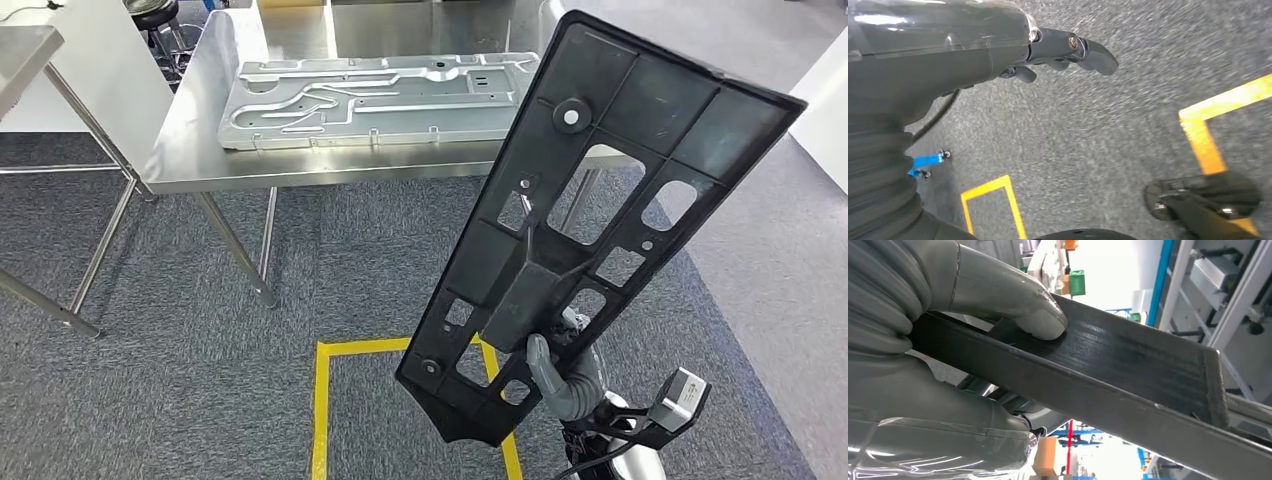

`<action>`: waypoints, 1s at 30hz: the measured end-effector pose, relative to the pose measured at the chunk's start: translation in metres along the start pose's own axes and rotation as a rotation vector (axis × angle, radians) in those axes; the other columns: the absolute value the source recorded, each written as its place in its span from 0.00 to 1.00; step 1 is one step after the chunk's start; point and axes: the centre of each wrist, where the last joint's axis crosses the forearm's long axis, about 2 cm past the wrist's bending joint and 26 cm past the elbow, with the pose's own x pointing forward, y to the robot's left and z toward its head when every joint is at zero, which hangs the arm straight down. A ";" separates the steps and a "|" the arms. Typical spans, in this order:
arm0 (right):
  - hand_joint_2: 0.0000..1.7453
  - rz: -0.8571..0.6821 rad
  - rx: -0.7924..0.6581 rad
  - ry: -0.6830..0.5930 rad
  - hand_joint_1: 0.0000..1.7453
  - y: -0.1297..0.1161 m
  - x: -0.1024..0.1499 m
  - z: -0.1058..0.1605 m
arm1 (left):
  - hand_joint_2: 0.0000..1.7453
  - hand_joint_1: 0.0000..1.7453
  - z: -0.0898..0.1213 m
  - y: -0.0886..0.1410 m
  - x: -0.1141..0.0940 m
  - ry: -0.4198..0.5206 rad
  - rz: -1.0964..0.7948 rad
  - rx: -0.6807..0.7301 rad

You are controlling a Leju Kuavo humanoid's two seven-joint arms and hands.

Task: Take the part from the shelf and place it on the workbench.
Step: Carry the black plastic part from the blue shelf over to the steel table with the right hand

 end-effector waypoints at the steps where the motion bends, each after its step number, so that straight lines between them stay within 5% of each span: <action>1: 1.00 0.000 -0.001 0.001 1.00 0.000 0.000 0.000 | 1.00 0.00 0.000 0.000 0.000 0.001 0.000 0.000; 30: 1.00 -0.020 0.000 -0.013 1.00 0.002 -0.007 -0.002 | 1.00 0.00 0.000 0.001 0.003 -0.022 0.023 0.011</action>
